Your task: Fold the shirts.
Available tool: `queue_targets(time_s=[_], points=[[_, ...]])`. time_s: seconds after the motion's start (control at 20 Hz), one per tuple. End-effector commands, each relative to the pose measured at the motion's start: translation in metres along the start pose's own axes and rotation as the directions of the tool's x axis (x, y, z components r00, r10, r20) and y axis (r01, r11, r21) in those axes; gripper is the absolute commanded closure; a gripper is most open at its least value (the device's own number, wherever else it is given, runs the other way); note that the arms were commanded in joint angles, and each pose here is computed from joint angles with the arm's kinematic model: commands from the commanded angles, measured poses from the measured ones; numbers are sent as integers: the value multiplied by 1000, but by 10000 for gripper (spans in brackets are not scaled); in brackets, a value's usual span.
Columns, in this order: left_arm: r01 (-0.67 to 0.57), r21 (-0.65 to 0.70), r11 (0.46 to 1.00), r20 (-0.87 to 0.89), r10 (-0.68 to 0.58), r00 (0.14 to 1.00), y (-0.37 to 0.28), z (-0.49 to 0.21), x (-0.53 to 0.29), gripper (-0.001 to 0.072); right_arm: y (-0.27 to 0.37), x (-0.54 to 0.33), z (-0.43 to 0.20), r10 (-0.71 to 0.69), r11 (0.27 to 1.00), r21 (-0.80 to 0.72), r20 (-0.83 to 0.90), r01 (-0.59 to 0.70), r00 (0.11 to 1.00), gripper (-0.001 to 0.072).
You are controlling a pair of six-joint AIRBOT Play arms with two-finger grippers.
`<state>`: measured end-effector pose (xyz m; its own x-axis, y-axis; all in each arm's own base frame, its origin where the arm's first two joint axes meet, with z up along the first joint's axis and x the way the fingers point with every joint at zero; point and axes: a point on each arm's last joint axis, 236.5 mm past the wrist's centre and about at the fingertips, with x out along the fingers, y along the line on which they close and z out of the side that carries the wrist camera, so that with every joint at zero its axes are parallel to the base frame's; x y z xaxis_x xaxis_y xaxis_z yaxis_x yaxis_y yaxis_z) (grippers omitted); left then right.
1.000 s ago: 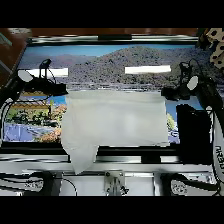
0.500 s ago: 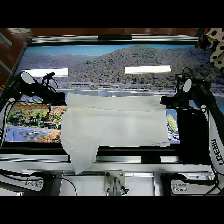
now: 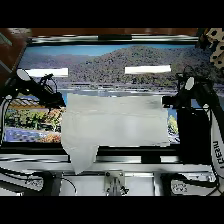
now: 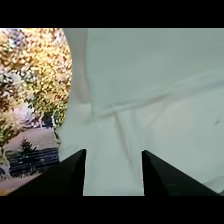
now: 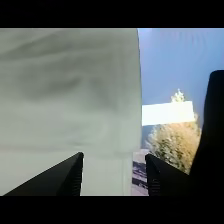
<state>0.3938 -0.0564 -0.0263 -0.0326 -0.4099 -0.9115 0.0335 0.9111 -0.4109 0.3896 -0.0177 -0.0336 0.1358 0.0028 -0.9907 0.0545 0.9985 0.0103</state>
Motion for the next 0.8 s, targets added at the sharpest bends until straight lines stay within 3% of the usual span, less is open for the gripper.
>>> queue_targets(time_s=[0.0, 0.25, 0.45, 0.75], points=[[29, -31, 999, -99, -32, 995, 3, -37, -35, 268, -35, -36, -36, -88, 995, -59, -100, 83, 991, 196], [227, -101, 969, -47, -233, 971, -17, -117, -18, 271, -67, -55, -100, 128, 968, 231, -128, -96, 984, 196], [242, -206, 948, -66, -260, 963, -8, -196, 38, 270, -84, -52, -134, 130, 956, 278, -130, -89, 983, 196], [207, -291, 934, -114, -248, 962, -5, -234, 82, 268, -87, -40, -126, 113, 948, 309, -78, -84, 991, 197]])
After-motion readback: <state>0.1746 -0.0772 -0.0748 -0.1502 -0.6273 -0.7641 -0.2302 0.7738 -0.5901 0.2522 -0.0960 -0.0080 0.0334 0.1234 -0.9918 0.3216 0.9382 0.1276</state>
